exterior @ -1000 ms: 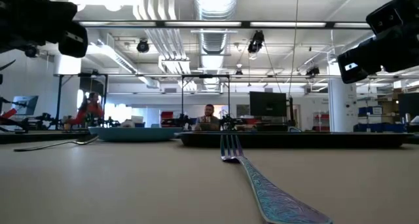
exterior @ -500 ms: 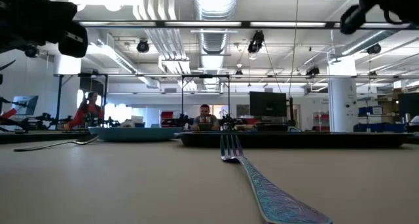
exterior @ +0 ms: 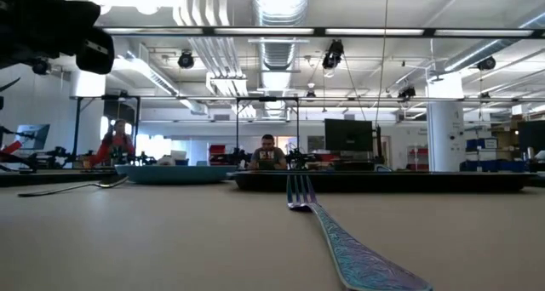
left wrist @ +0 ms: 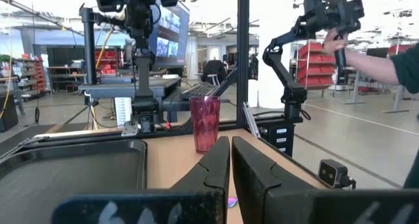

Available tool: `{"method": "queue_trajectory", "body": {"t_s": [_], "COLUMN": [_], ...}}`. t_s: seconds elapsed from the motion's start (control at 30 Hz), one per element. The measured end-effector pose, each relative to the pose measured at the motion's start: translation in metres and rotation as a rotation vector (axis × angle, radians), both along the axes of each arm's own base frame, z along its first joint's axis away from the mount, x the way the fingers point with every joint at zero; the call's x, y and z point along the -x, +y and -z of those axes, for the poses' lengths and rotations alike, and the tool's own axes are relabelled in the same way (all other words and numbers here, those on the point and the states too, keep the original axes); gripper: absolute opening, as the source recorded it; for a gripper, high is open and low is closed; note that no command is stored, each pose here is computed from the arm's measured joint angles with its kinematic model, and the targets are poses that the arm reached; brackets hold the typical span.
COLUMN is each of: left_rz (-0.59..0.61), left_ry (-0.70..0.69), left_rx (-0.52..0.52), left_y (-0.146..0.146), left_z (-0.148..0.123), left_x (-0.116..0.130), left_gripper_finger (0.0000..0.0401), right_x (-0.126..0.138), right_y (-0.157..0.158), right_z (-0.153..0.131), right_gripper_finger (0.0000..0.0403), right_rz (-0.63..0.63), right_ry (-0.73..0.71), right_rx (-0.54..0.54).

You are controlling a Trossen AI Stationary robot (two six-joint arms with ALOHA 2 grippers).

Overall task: Pick and place plate/cup/fork/spoon on tray
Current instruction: Put the blue plate on the black tray

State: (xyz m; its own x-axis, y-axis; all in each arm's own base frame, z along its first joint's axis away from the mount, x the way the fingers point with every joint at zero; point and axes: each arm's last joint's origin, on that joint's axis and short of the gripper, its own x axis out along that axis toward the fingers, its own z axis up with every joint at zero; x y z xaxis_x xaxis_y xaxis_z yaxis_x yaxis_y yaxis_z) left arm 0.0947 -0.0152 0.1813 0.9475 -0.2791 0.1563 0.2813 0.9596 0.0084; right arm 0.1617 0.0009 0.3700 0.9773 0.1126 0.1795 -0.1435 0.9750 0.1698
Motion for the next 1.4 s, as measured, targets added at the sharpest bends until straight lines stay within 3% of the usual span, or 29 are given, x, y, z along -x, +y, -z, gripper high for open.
{"method": "queue_trajectory", "body": {"t_s": [0.13, 0.3, 0.57, 0.73, 0.9, 1.0, 1.13, 1.23, 1.4], "left_rz": [0.015, -0.035, -0.062, -0.2, -0.267, -0.433, -0.679, -0.719, -0.726], "left_ry": [-0.003, -0.086, -0.253, -0.163, -0.104, 0.0, 0.32, 0.517, 0.664], "left_rx": [0.14, 0.221, 0.182, 0.232, 0.219, 0.149, -0.04, -0.142, -0.26], "left_y": [0.0, 0.003, 0.004, 0.008, 0.009, 0.013, 0.019, 0.019, 0.019], "left_z": [-0.004, -0.013, -0.027, -0.029, -0.048, -0.06, -0.066, -0.07, -0.08], "left_x": [0.001, 0.002, 0.008, 0.005, 0.004, 0.001, -0.004, -0.014, -0.046], "left_gripper_finger": [0.0, 0.0, 0.0, 0.0006, 0.0062, 0.011, 0.0153, 0.0161, 0.0162], "right_x": [-0.017, -0.033, -0.053, -0.059, -0.055, -0.053, -0.053, -0.05, -0.046], "right_y": [0.0, -0.001, -0.001, -0.001, -0.001, -0.001, -0.001, -0.001, 0.001], "right_z": [-0.006, -0.011, -0.021, -0.025, -0.035, -0.036, -0.034, -0.037, -0.039], "right_gripper_finger": [0.0009, 0.0009, 0.0009, 0.0009, 0.0009, 0.0009, 0.0009, 0.0009, 0.0009], "right_rz": [0.0, -0.002, -0.002, -0.003, -0.008, -0.008, -0.007, -0.006, -0.049], "right_ry": [0.029, 0.045, 0.059, 0.071, 0.03, 0.03, 0.057, 0.037, 0.026], "right_rx": [-0.001, -0.012, -0.011, -0.003, 0.001, 0.001, 0.01, 0.017, 0.035]}}
